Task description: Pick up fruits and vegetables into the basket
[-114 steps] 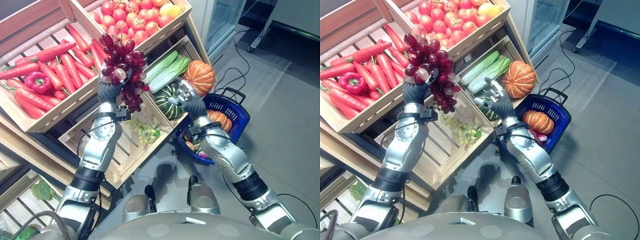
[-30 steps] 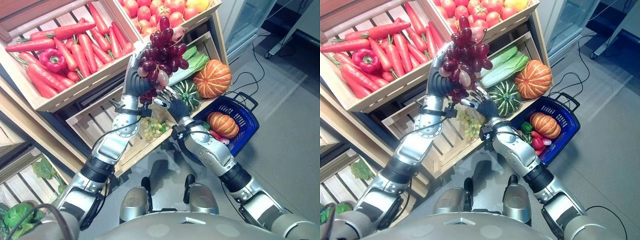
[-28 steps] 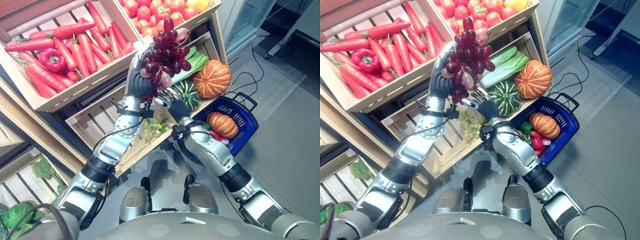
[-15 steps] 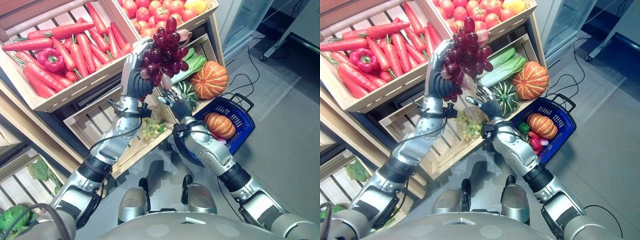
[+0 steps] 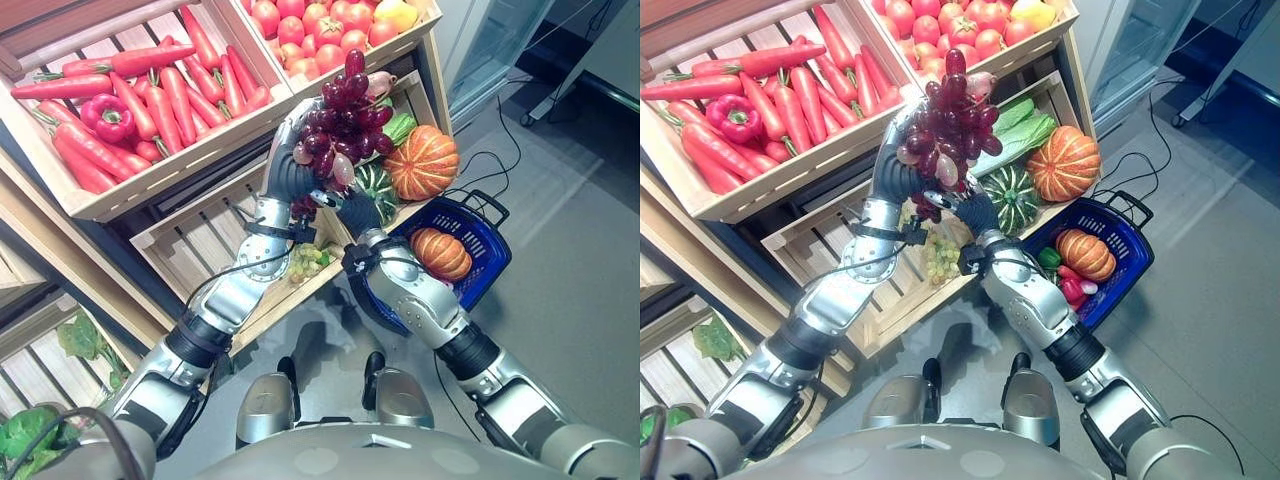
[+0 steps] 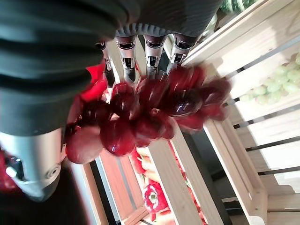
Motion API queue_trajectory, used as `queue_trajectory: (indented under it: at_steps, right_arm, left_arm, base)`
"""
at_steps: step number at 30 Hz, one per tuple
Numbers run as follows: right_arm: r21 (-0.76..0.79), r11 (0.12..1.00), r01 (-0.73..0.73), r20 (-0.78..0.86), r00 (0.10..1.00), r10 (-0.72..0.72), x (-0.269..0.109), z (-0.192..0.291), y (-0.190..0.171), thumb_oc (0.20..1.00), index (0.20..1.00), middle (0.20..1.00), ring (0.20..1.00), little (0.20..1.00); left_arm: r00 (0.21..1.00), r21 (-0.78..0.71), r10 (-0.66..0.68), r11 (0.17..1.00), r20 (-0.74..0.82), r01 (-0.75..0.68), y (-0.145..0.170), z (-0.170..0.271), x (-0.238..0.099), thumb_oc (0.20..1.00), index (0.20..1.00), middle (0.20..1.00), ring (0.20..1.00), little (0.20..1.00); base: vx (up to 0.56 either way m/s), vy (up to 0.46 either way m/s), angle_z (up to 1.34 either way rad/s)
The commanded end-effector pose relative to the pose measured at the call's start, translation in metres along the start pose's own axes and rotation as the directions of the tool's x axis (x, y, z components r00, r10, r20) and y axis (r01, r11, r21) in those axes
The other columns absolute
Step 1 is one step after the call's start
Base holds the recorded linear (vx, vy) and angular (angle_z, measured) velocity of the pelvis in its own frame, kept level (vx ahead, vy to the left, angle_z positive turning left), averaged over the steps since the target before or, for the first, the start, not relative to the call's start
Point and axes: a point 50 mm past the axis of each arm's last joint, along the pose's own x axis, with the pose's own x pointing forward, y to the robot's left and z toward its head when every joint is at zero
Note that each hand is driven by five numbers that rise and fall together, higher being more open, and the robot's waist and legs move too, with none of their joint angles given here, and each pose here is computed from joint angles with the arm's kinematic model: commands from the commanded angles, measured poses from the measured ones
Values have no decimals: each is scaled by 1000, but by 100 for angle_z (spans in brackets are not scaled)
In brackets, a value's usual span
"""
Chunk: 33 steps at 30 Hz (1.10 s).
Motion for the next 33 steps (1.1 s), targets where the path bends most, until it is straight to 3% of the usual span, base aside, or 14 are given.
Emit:
queue_trajectory:
  at_steps: [1,7,12,19,20,21,22,33]
  right_arm:
    - [55,989,-140,208,970,125,4,42,40,1000,1000,1000,1000,1000]
    - [-5,998,-70,145,987,70,8,32,32,1000,1000,1000,1000,1000]
    - [-44,998,-36,116,992,41,10,24,27,1000,1000,1000,1000,1000]
    - [-61,996,-62,122,990,69,11,25,29,1000,1000,1000,1000,1000]
    - [-64,995,-72,123,989,79,11,25,30,859,859,859,859,859]
    - [-67,995,-79,123,989,87,11,26,31,291,291,291,291,291]
    - [-73,993,-90,121,988,99,11,26,32,200,200,200,200,200]
    - [-82,960,-269,91,957,276,10,29,56,200,200,200,200,200]
  left_arm:
    - [999,-167,-15,986,30,20,-12,17,5,200,200,200,200,200]
    - [999,-201,32,979,32,-25,-8,17,4,200,200,200,200,200]
    - [998,-313,50,948,-33,-58,-7,13,4,200,200,200,200,200]
    - [998,-297,59,953,-24,-63,-7,15,4,200,200,200,200,200]
    - [998,-295,56,954,-22,-60,-8,15,4,200,200,200,200,200]
    - [998,-295,55,954,-22,-59,-8,15,4,200,200,200,200,200]
    - [998,-291,52,955,-19,-55,-8,15,4,200,200,200,200,200]
    - [1000,-272,8,962,-11,-10,-12,17,5,200,200,200,200,200]
  base:
    - [0,0,0]
    - [0,0,0]
    - [0,0,0]
    - [1,-1,0]
    - [8,-9,5]
    - [6,-8,4]
    - [5,-6,3]
    - [1,-5,1]
